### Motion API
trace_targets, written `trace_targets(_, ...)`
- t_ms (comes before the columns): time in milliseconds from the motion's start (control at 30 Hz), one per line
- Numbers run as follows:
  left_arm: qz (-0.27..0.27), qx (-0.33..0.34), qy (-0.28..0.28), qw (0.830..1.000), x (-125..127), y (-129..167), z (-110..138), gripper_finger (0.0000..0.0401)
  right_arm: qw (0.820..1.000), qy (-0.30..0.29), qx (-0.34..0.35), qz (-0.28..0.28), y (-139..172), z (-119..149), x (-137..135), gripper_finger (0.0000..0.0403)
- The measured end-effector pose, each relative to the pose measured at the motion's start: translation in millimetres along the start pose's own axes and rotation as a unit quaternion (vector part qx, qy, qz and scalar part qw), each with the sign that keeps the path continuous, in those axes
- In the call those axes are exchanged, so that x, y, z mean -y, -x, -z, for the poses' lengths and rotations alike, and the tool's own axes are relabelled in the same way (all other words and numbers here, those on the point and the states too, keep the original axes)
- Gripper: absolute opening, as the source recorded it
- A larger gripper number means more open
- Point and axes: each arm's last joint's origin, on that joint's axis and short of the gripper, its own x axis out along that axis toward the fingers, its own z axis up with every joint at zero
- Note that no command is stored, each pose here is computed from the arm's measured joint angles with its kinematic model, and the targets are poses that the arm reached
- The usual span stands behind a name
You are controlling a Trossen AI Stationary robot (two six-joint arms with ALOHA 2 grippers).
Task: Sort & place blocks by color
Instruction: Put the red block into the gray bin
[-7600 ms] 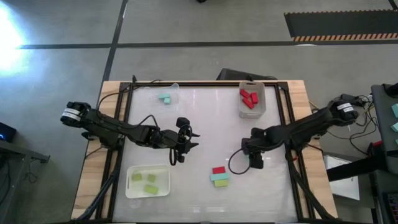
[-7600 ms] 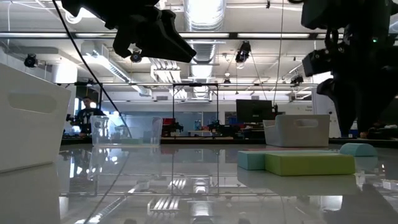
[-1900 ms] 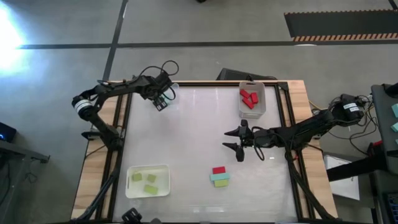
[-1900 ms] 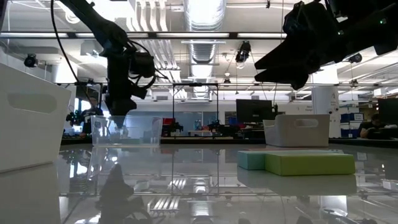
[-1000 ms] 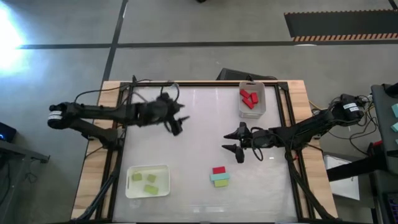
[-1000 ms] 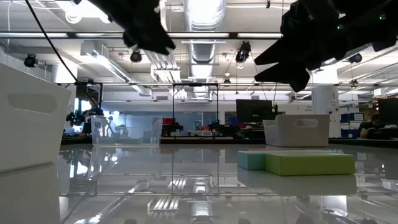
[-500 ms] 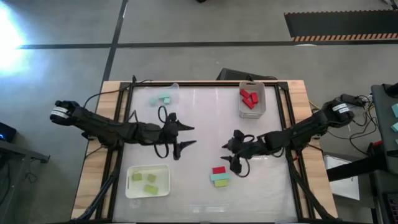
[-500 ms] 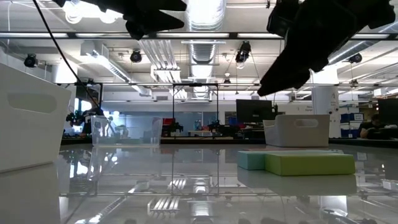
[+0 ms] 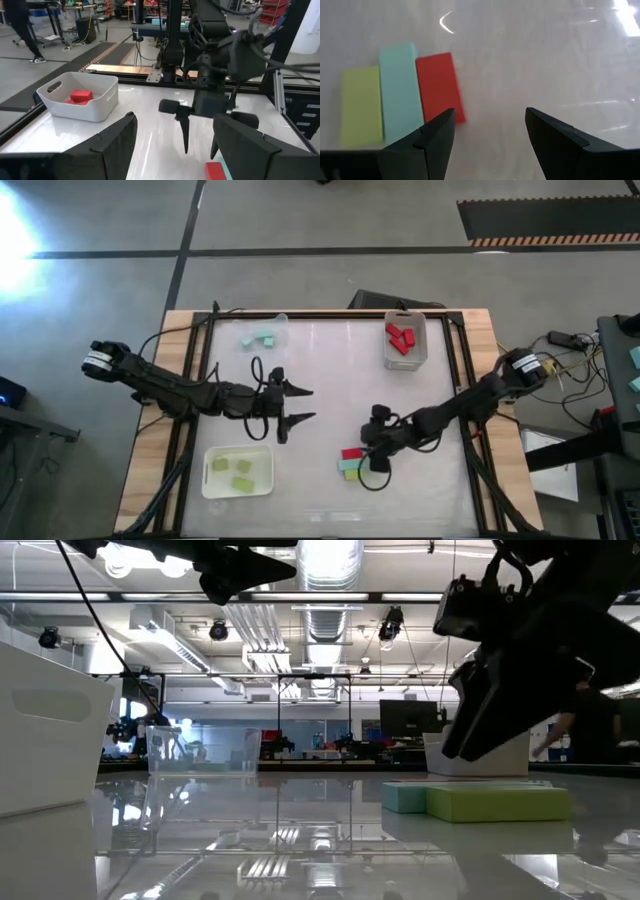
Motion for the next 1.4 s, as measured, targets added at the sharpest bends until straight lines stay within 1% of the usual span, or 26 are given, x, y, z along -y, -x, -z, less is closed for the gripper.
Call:
trace_targets(333,0.0,0.0,-0.004,1.0,0.1,0.0,-0.4,0.0246,1.0,0.007,0.017,-0.006,-22.1,2.1,-6.2,0.023)
trace_targets(533,0.0,0.003,-0.002,1.0,-0.2,-0.2,-1.7,0.0246,1.0,0.006,0.022,0.009,-32.6,4.2,-6.5,0.023)
trace_targets(700,-0.001,0.001,-0.001,1.0,-0.2,-0.1,-1.4,0.0246,0.998,0.024,0.035,0.043,-30.4,2.4,-3.6,0.023)
trace_targets(833,0.0,0.002,-0.002,1.0,0.0,-0.1,-1.4,0.0246,0.995,0.034,0.038,0.084,-26.7,-0.2,5.8,0.023)
trace_targets(1067,0.0,0.002,-0.005,1.0,-0.1,0.0,-1.5,0.0246,0.994,0.026,0.044,0.1,-15.4,-11.0,24.3,0.023)
trace_targets(1167,0.0,0.002,-0.013,1.0,-0.1,0.0,-1.5,0.0246,0.994,0.024,0.055,0.092,-6.1,-16.2,26.8,0.023)
trace_targets(1300,0.0,0.002,-0.013,1.0,-0.1,0.0,-1.3,0.0246,0.997,0.005,0.07,0.024,8.6,-23.3,24.1,0.023)
trace_targets(1400,0.0,0.0,-0.013,1.0,-0.1,-0.2,-0.4,0.0246,0.997,-0.014,0.066,-0.027,13.1,-24.8,21.3,0.023)
